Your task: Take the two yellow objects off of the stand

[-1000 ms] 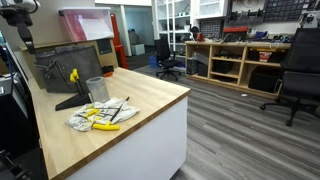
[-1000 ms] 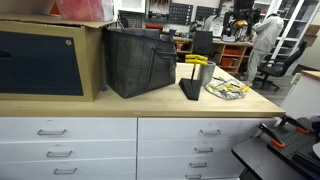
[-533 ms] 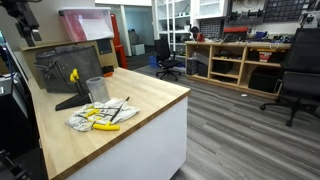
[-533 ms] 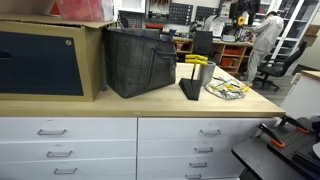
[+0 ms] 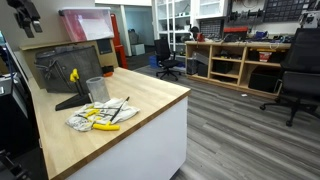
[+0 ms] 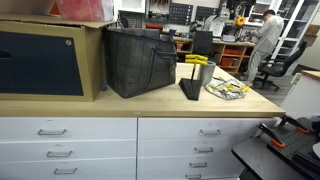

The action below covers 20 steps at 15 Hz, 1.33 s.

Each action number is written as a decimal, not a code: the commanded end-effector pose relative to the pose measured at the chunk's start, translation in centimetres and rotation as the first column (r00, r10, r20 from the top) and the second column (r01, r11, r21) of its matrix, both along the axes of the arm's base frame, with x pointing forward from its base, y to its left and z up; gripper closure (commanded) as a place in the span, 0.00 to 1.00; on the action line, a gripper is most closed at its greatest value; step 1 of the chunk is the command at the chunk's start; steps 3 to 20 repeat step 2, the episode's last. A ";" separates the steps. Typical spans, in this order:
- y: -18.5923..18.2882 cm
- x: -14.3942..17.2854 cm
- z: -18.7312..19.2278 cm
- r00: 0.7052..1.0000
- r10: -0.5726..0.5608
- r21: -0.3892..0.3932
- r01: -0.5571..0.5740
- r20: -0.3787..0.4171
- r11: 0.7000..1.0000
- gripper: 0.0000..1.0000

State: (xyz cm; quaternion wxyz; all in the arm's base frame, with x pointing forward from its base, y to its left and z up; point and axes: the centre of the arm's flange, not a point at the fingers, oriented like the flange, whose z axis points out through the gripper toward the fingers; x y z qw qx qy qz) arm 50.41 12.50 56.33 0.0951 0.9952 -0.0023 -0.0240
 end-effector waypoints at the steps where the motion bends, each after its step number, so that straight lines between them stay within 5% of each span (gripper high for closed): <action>1: 0.1 0.2 0.2 1.000 -0.009 0.004 0.009 -0.001 1.000 0.00; 20: 0.1 0.3 0.2 1.000 -0.013 0.006 0.013 -0.001 1.000 0.00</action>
